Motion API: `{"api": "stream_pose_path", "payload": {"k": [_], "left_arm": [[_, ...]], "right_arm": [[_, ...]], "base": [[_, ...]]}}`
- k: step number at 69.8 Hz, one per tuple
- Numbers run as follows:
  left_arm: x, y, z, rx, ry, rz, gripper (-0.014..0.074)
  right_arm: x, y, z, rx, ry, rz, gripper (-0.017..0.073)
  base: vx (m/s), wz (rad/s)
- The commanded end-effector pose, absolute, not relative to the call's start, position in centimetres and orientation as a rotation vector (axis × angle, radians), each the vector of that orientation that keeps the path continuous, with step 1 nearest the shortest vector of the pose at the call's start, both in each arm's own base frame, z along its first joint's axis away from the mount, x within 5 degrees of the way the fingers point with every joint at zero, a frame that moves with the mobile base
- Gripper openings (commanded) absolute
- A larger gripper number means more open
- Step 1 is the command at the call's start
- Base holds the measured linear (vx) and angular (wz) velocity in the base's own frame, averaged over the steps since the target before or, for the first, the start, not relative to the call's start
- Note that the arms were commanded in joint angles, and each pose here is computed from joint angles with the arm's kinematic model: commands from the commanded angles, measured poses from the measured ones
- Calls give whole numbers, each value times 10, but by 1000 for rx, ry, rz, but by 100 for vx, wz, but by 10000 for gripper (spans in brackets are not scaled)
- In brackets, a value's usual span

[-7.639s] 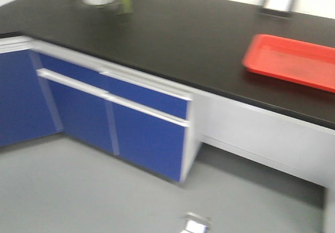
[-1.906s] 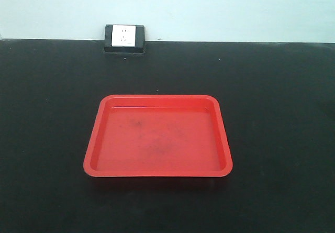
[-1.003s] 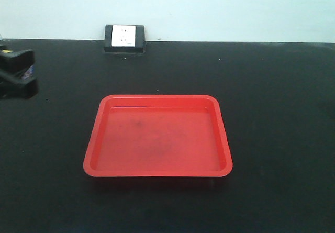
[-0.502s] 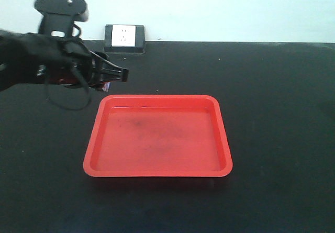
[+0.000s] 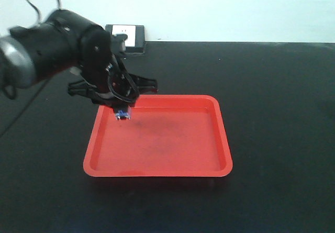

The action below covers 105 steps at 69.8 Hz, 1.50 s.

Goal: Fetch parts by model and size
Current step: 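Swing the left gripper over the tray and lower the red button, then open the left gripper to set the red button in the tray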

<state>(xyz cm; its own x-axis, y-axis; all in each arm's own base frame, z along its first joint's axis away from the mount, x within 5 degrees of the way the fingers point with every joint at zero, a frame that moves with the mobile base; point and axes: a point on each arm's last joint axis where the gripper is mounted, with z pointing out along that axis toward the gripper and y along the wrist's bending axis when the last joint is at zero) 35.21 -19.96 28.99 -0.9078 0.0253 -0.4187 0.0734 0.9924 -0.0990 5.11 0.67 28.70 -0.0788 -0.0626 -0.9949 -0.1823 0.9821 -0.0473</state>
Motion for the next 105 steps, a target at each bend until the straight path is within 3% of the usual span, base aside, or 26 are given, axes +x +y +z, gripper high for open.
{"api": "stream_pose_path", "payload": {"k": [1,47,77,94,105], "left_arm": [[354,-207,301,71,2648,-202,-5],[384,-224,219,104,2746,-108,2],[385,-225,214,112,2749,-107,17],[386,-226,215,118,2733,-118,171],[386,-225,215,117,2741,-111,387]], "right_arm": [[51,7,303,-193,1560,92,-2],[51,7,302,-193,1561,92,-2],[51,7,299,-193,1597,86,-2],[51,7,298,-193,1605,85,-2],[51,7,298,-193,1605,85,-2]], "base": [[0,0],[0,0],[0,0],[0,0],[0,0]]}}
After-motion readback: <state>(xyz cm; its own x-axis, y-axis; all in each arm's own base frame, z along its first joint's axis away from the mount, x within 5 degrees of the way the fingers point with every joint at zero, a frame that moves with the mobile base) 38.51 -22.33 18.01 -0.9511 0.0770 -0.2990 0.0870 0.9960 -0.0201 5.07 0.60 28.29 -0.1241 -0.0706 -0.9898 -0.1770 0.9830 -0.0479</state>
